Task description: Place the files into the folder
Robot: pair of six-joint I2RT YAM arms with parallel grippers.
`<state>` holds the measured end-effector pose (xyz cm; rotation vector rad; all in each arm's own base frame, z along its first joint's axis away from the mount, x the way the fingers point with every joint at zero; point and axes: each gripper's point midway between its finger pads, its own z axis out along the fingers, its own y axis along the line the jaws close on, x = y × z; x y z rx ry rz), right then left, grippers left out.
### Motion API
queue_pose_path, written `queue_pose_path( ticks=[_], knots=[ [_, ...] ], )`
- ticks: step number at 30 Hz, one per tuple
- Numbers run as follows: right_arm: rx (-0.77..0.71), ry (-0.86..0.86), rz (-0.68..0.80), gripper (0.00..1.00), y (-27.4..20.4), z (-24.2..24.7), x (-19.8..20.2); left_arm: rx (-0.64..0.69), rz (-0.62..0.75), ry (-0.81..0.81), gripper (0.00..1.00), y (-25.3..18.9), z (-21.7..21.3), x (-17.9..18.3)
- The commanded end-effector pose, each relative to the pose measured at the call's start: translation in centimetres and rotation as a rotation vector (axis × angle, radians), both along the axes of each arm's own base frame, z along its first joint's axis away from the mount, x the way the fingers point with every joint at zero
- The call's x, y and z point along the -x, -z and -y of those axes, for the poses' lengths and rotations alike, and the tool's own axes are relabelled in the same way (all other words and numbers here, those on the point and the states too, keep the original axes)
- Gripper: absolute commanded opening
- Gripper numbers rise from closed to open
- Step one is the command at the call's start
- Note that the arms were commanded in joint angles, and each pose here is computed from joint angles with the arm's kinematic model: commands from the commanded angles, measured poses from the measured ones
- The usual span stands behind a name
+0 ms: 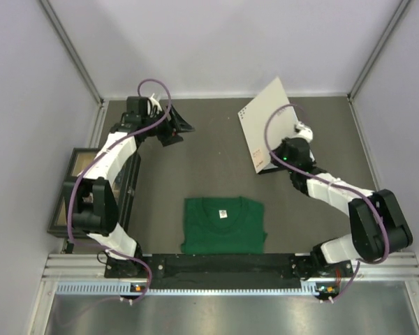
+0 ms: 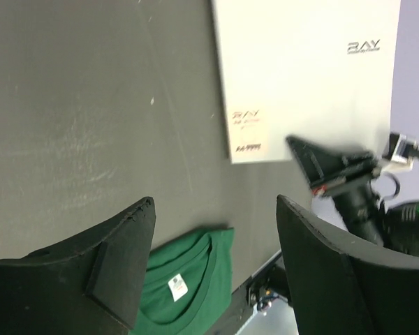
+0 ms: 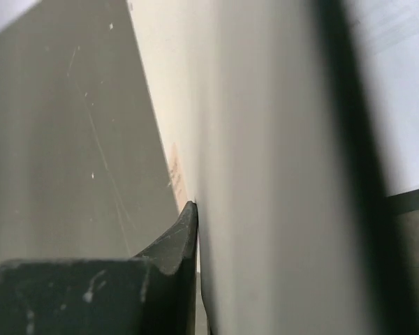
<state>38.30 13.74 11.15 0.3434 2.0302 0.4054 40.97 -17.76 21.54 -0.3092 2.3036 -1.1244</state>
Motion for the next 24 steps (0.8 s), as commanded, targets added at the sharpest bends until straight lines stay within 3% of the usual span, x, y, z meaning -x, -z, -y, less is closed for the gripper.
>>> queue_pose_path(
  ticks=[1,3,4,5,8,9,11,16,20,24],
  knots=[
    [-0.282,-0.009,-0.238,0.00,6.4,1.8,2.7,0.015,0.025,0.043,0.74,0.5,0.4,0.7],
    [-0.321,0.072,-0.313,0.02,8.7,4.8,2.8,0.015,0.016,0.055,0.74,1.2,0.6,0.9],
    [-0.340,0.074,-0.349,0.11,9.2,5.3,3.3,0.014,0.010,0.059,0.74,1.5,0.6,1.0],
    [-0.338,0.085,-0.368,0.35,9.4,5.9,3.2,0.012,0.010,0.067,0.74,1.6,0.6,1.1],
    [-0.264,0.101,-0.431,0.76,9.0,7.8,4.0,0.009,0.012,0.081,0.75,1.7,0.6,1.5],
    [-0.242,0.107,-0.513,0.81,9.5,8.0,5.7,0.008,0.015,0.084,0.75,1.8,0.7,1.5],
    [-0.179,0.097,-0.520,0.87,7.9,8.7,6.1,0.010,0.026,0.104,0.75,1.5,1.1,1.7],
    [-0.087,0.109,-0.524,0.90,4.7,9.8,9.8,0.023,0.061,0.162,0.75,-0.5,2.3,1.9],
    [0.036,0.031,-0.318,0.95,-3.9,9.0,10.0,0.021,0.116,0.211,0.77,-3.0,3.7,2.6],
    [0.102,-0.016,-0.216,0.99,-10.3,9.2,10.6,0.020,0.196,0.240,0.81,-7.1,4.5,3.4]
  ],
)
